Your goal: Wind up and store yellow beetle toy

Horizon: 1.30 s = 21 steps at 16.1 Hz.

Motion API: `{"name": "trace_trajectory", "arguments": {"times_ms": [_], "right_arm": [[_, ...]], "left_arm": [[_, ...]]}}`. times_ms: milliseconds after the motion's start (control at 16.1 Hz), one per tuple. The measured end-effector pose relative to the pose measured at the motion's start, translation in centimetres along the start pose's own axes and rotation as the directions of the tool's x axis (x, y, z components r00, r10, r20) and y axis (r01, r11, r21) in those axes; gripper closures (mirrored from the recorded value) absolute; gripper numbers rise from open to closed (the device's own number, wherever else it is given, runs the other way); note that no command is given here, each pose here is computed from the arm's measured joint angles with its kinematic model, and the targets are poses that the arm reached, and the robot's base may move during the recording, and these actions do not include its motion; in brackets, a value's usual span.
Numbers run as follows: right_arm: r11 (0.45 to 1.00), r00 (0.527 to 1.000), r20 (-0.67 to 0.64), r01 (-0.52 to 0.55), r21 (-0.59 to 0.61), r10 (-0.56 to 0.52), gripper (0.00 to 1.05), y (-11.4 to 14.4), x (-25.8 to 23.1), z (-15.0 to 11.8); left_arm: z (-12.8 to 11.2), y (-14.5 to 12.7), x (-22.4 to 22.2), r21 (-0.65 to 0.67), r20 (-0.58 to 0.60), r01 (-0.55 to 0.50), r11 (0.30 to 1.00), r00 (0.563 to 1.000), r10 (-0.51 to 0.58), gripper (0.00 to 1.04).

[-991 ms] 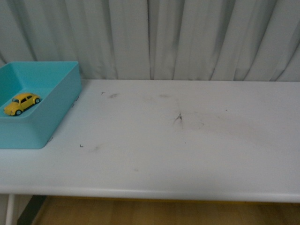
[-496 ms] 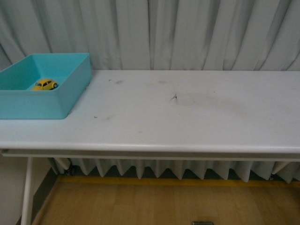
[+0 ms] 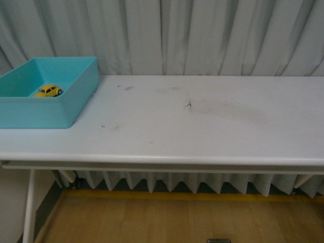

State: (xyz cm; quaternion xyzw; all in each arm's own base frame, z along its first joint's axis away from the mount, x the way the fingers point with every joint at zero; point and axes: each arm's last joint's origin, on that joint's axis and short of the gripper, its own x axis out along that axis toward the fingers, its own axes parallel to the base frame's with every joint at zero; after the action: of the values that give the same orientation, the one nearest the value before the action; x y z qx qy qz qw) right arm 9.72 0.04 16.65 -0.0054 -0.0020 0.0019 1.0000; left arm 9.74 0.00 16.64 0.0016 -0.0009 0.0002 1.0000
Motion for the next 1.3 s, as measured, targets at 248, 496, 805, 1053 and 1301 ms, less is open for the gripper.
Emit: {"name": "trace_trajectory", "arguments": {"times_ms": [248,496,805,1053,1301], "right_arm": [[1.000,1.000,0.000,0.000,0.000,0.000,0.06,0.00,0.00,0.00],[1.000,1.000,0.000,0.000,0.000,0.000,0.06,0.00,0.00,0.01],[1.000,1.000,0.000,0.000,0.000,0.000,0.06,0.00,0.00,0.00],[1.000,1.000,0.000,0.000,0.000,0.000,0.06,0.00,0.00,0.00],[1.000,1.000,0.001,0.001,0.000,-0.001,0.06,0.00,0.00,0.01]], "left_arm": [[0.00,0.00,0.00,0.000,0.000,0.000,1.000,1.000,0.000,0.07],[0.00,0.00,0.00,0.000,0.000,0.000,1.000,1.000,0.000,0.07],[0.00,0.00,0.00,0.000,0.000,0.000,1.000,1.000,0.000,0.07],[-0.01,0.00,0.00,0.000,-0.001,0.000,1.000,1.000,0.000,0.07],[-0.01,0.00,0.00,0.000,-0.002,0.000,1.000,1.000,0.000,0.07]]}}
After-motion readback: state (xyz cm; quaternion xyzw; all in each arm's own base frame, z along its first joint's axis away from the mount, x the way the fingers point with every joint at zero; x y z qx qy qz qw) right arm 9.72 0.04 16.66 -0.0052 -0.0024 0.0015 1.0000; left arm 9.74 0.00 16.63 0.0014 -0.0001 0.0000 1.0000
